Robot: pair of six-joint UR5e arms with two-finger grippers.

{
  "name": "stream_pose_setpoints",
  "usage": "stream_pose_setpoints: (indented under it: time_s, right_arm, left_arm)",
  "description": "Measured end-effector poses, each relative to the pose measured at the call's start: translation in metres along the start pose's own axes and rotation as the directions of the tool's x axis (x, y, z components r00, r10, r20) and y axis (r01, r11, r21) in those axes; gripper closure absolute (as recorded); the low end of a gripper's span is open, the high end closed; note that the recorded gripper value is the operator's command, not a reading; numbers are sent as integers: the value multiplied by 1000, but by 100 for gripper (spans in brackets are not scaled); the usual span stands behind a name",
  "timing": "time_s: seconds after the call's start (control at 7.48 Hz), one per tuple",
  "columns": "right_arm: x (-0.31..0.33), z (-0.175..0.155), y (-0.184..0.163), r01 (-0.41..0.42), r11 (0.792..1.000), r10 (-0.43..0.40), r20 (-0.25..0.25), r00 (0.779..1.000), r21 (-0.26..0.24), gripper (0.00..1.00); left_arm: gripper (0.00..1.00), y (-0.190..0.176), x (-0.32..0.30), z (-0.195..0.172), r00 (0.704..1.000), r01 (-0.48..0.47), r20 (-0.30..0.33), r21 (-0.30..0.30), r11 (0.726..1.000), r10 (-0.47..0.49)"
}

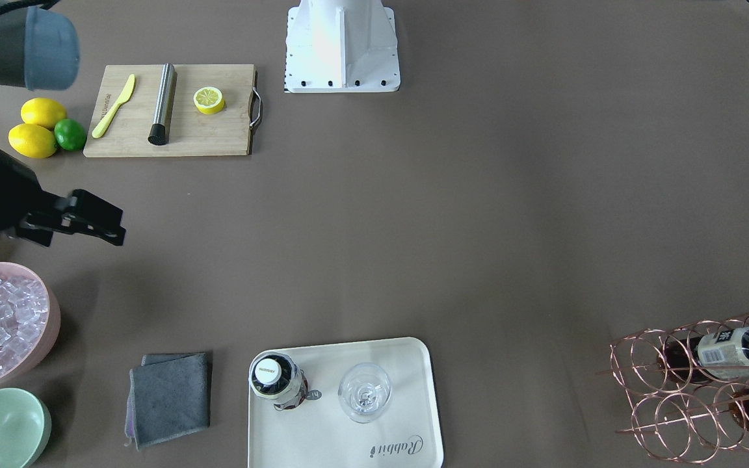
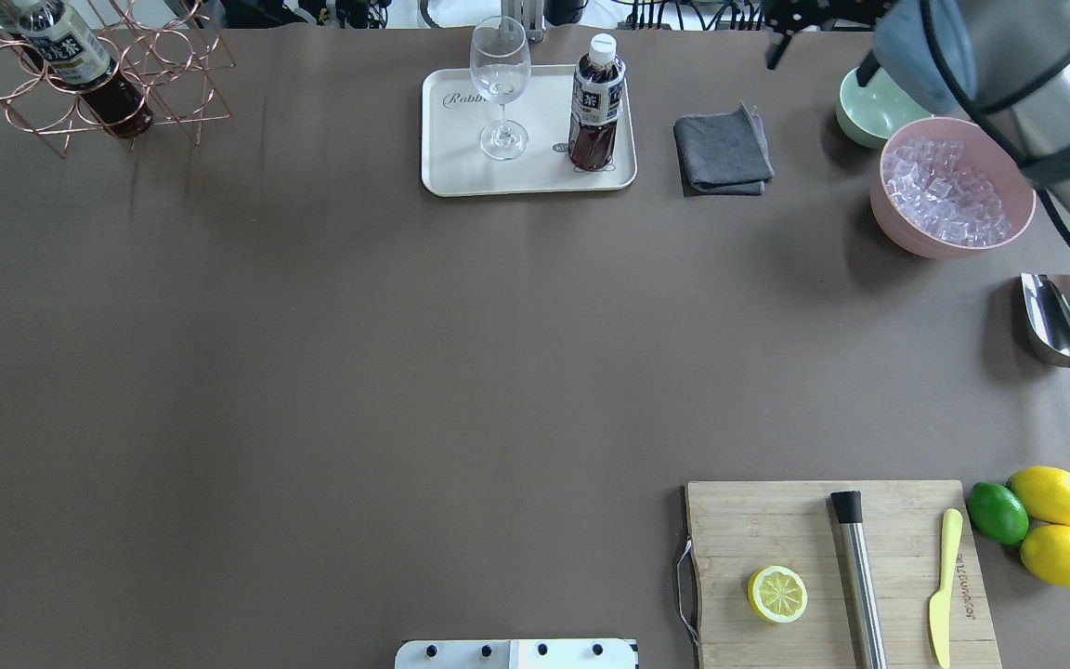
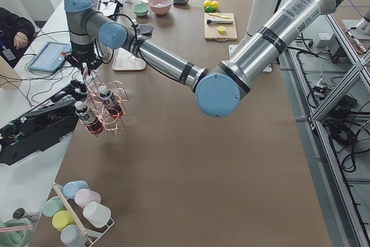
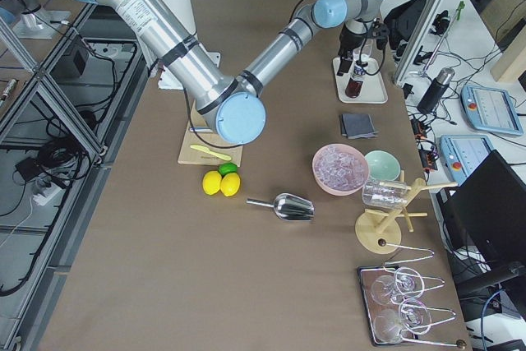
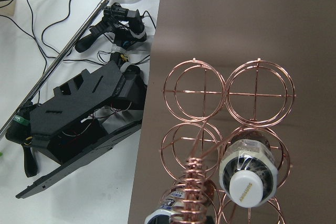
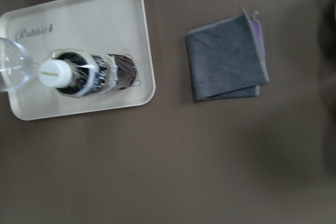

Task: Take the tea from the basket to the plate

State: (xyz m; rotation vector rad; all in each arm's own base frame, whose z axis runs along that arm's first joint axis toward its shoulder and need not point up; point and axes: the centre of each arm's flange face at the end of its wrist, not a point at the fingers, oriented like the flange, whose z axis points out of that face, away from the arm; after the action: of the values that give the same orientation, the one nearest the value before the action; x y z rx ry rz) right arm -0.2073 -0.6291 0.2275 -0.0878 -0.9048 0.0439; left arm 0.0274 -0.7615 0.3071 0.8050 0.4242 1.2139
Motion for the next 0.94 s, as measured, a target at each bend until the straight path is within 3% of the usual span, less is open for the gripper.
stream_pose_setpoints:
  time_s: [0.4,0.67,0.94]
  right_arm:
    - [196,10,83,74,997,-75,-82,994,-17,0]
    - [302,21,113,127,990,-134,-133,982,-63,0]
    - [369,34,126,117,988,-133,-167,977,-104,0]
  left_arm:
    - [100,11,4,20,1000,-14,8,-8,1000,14]
    - [100,11,9,29,1000,-21,3,-7,1000,21]
    - [100,6,15,40,1000,-28,-9,-8,1000,27]
